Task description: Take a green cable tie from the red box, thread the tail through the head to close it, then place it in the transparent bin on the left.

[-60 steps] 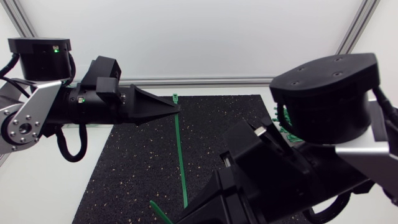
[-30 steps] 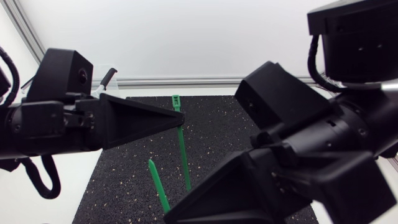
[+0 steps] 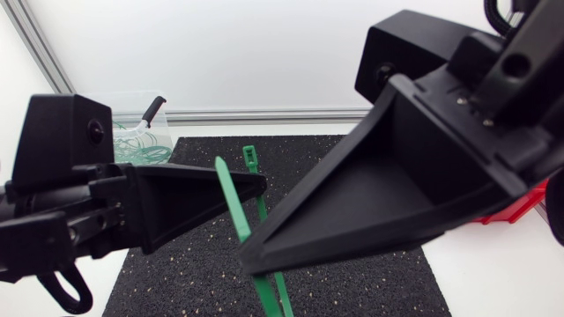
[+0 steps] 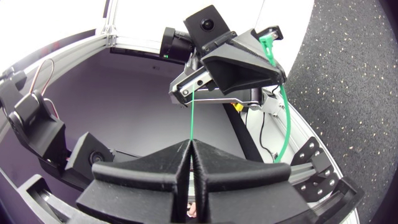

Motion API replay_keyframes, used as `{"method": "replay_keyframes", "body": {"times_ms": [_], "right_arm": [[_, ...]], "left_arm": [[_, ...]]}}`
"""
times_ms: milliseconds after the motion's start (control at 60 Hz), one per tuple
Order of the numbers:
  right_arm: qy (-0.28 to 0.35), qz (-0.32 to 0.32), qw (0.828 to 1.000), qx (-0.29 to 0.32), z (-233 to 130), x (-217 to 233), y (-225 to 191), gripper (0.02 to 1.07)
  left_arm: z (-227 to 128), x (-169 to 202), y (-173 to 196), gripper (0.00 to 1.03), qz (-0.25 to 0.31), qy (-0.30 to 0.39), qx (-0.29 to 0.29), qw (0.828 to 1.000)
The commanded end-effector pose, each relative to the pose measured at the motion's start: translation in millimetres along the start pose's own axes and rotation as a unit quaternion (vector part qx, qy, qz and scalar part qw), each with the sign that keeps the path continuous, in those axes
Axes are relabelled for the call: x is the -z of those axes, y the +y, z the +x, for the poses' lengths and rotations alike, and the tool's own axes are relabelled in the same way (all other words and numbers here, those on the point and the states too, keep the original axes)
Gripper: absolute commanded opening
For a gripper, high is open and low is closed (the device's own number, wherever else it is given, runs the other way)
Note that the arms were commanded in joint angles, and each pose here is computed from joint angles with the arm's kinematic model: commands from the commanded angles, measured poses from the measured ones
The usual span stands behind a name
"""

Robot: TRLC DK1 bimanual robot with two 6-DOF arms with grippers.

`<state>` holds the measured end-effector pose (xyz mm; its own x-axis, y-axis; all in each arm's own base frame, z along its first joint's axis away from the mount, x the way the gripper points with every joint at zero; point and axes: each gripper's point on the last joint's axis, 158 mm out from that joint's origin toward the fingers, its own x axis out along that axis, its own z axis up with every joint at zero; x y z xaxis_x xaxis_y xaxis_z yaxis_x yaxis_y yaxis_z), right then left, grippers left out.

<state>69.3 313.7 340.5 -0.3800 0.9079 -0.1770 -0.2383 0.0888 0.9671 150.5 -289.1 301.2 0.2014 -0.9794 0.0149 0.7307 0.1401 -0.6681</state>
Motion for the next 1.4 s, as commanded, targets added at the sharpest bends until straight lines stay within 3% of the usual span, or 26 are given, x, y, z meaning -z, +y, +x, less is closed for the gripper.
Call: {"method": "replay_keyframes", "body": {"times_ms": [0,633,1383], "right_arm": [[-0.003,0.035,0.999,-0.002,-4,-6,8,0.08],[-0.033,0.125,0.991,0.028,-19,-40,-13,0.08],[-0.050,0.185,0.980,0.047,-25,-49,-58,0.08]], "left_arm": [[-2,1,-2,0.04,0.020,-0.009,0.005,1.000],[10,1,28,0.04,0.112,-0.030,-0.045,0.992],[13,-24,33,0.04,0.124,-0.058,-0.058,0.989]]}}
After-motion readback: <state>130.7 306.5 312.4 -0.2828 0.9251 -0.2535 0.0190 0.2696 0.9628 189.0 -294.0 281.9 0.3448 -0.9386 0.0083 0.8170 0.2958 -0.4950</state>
